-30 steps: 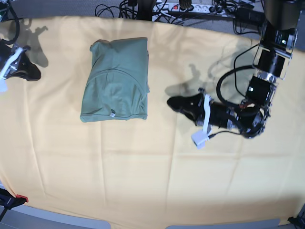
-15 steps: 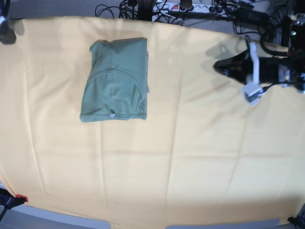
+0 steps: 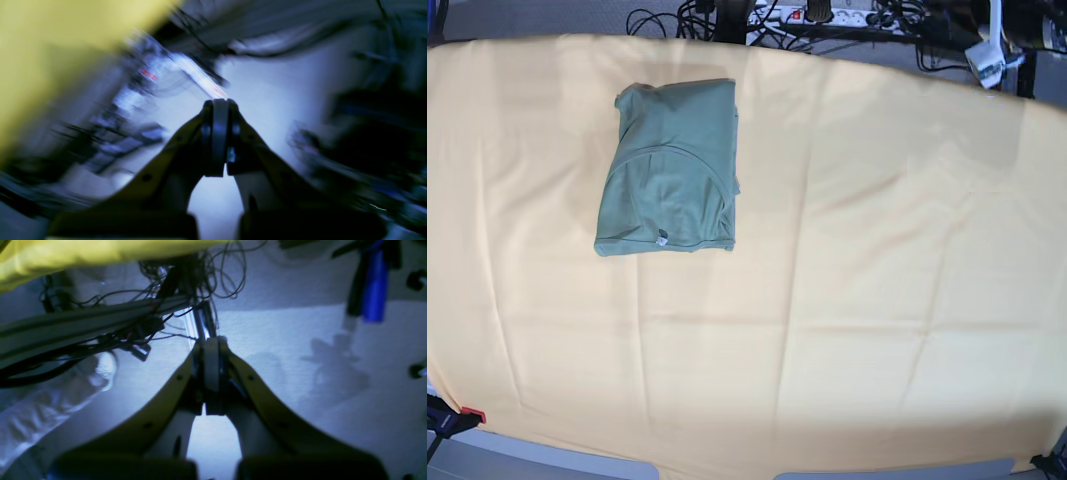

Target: Fold the T-shirt properly

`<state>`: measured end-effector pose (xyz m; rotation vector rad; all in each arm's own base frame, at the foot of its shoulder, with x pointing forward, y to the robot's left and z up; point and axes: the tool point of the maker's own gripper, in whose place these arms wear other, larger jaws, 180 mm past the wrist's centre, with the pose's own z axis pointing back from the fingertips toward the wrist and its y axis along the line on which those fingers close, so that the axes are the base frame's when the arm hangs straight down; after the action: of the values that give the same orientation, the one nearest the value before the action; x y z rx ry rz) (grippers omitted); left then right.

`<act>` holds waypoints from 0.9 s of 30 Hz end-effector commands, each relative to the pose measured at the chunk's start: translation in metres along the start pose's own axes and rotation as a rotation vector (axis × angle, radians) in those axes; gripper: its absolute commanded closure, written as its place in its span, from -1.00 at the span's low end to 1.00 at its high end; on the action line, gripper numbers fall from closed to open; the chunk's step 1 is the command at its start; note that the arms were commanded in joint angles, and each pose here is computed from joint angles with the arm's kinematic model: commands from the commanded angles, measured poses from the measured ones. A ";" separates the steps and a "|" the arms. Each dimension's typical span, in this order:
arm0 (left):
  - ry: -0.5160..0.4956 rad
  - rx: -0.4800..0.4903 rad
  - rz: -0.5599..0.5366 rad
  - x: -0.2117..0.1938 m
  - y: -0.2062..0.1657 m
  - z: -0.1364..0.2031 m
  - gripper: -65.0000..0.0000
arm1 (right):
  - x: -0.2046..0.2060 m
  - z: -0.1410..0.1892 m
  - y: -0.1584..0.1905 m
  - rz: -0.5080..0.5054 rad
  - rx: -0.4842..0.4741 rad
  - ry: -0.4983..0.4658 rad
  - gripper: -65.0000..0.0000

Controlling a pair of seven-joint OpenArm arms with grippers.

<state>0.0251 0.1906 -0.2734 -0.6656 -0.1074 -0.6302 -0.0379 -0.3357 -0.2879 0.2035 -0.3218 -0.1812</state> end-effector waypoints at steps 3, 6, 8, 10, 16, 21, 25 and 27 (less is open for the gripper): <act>0.036 -0.049 0.161 -0.035 -0.010 -0.006 1.00 | -0.031 -0.003 0.006 -0.052 0.043 0.095 1.00; 0.057 -0.016 0.288 -0.068 -0.001 -0.012 1.00 | -0.058 -0.022 0.022 -0.105 0.140 0.180 1.00; 0.060 -0.006 0.368 -0.088 0.004 -0.021 1.00 | -0.077 -0.037 0.038 -0.141 0.219 0.237 1.00; 0.042 -0.015 0.462 -0.105 0.006 -0.035 1.00 | -0.095 -0.054 0.050 -0.165 0.264 0.286 1.00; -0.007 -0.013 0.604 -0.132 0.030 -0.089 1.00 | -0.125 -0.119 0.062 -0.082 0.250 0.375 1.00; -0.057 0.035 0.654 -0.133 0.062 -0.144 1.00 | -0.132 -0.175 0.062 -0.024 0.224 0.359 1.00; -0.061 0.085 0.657 -0.137 0.086 -0.184 1.00 | -0.137 -0.217 0.060 0.022 0.201 0.322 1.00; -0.071 0.100 0.644 -0.134 0.095 -0.203 1.00 | -0.143 -0.235 0.058 0.055 0.192 0.324 1.00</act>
<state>-0.0501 0.1939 -0.5273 -0.5718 0.0208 0.0171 -0.0803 -0.2047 -0.5396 0.4094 -0.0312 -0.0620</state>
